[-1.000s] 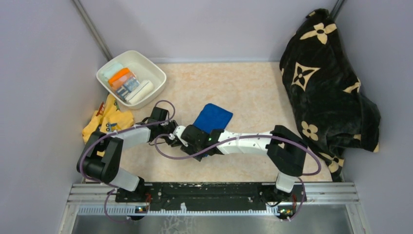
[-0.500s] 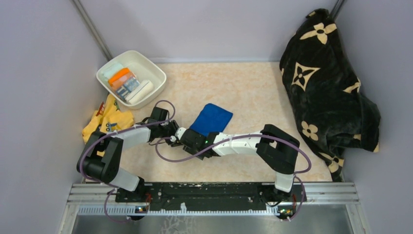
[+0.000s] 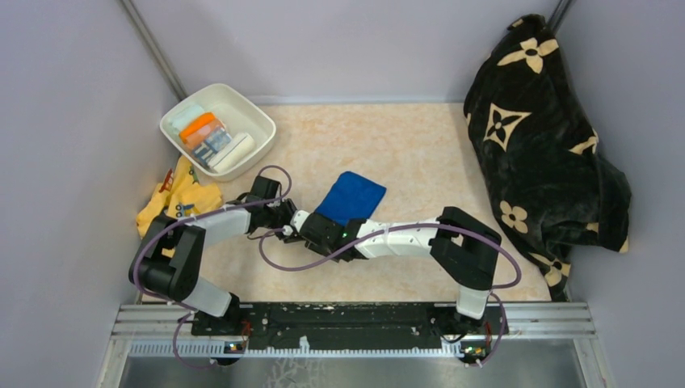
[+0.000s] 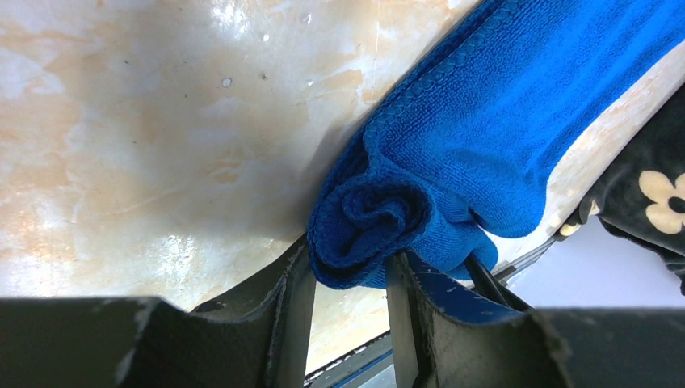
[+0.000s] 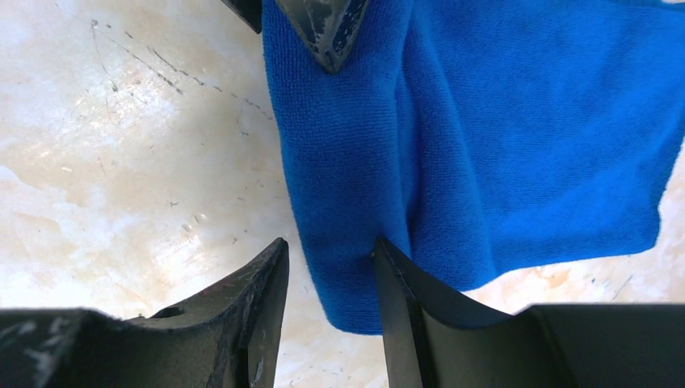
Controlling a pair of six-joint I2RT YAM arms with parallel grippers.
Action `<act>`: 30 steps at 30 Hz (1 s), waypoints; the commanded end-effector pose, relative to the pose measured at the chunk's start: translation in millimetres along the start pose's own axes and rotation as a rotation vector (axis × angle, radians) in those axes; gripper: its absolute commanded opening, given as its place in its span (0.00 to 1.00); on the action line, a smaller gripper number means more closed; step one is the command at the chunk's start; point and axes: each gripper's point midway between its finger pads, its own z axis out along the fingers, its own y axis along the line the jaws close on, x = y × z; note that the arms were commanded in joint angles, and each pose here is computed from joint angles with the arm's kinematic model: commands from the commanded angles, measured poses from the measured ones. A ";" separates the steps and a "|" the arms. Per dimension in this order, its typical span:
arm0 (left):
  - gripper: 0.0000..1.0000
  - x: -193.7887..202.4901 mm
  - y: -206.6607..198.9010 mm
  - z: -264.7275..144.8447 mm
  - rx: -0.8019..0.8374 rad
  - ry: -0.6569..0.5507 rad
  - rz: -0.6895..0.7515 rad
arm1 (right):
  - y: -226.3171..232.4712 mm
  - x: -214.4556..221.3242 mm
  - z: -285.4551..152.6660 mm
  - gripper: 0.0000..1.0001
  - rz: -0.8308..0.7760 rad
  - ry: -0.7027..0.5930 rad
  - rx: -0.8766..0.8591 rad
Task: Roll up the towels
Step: Roll the towel at the center of the board.
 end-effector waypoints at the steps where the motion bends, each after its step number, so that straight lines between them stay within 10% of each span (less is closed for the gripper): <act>1: 0.43 8.4 50.4 8.4 -0.199 0.008 0.006 | -16.3 -11.1 -16.1 0.43 -0.016 -0.049 0.048; 21: 0.46 7.8 55.0 8.0 -0.217 0.006 0.026 | 26.2 82.1 42.0 0.44 -0.116 0.271 -0.058; 30: 0.54 1.0 44.1 -10.6 -0.173 -0.039 0.027 | 75.5 40.6 11.8 0.00 0.047 0.228 -0.452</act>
